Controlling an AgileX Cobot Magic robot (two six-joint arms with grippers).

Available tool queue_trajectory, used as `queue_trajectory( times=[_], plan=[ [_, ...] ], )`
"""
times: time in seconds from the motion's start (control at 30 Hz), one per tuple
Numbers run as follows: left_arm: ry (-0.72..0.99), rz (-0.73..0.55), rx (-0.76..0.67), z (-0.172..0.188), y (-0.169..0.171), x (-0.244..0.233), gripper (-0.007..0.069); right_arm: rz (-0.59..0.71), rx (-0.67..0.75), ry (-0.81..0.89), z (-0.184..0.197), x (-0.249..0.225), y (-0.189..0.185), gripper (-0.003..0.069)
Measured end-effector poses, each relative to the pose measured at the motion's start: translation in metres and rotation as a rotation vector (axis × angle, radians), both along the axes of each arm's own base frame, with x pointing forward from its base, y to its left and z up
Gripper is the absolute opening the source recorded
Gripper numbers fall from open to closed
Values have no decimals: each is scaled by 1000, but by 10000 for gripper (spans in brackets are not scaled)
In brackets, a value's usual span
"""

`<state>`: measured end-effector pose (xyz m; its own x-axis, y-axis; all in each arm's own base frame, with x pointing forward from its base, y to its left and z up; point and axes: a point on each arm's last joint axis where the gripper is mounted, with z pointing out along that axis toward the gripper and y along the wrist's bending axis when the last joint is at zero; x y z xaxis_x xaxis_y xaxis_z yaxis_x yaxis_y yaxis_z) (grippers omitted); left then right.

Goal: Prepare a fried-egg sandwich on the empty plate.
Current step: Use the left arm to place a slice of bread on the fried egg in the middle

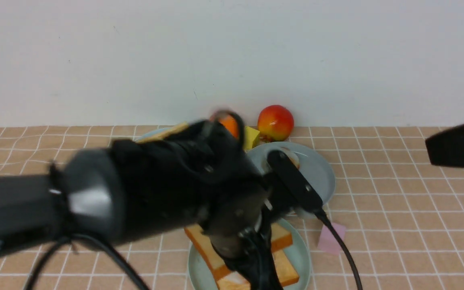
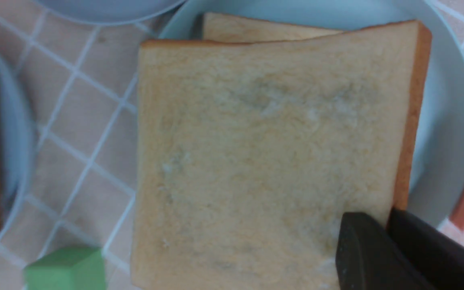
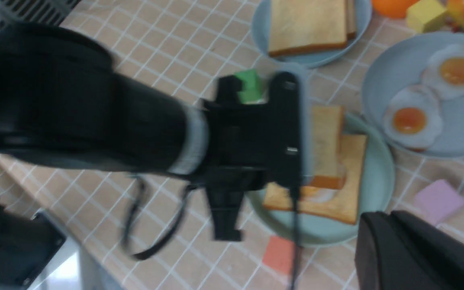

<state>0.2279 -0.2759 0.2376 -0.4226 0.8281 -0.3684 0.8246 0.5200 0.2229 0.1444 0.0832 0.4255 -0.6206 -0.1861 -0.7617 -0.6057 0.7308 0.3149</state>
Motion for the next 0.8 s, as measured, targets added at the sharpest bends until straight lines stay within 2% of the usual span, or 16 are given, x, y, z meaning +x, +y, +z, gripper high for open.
queue_trajectory(
  times=[0.23, 0.4, 0.6, 0.67, 0.7, 0.8],
  plan=[
    [22, -14, 26, -31, -13, 6, 36, 24, 3, -17, 6, -18, -3, 53],
    [37, -12, 22, -37, -15, 7, 52, 30, 7, -43, 10, -29, -5, 55],
    [84, -11, 10, -38, -16, 3, 171, 37, 8, -62, 13, -39, -7, 61],
    [111, 2, 5, -39, -16, 1, 262, 38, 7, -63, 13, -39, -7, 64],
    [111, 2, 6, -39, -16, 1, 268, 38, 6, -63, 13, -39, -7, 64],
    [112, 3, 6, -38, -16, 1, 362, 39, 5, -62, 12, -39, -7, 68]
  ],
)
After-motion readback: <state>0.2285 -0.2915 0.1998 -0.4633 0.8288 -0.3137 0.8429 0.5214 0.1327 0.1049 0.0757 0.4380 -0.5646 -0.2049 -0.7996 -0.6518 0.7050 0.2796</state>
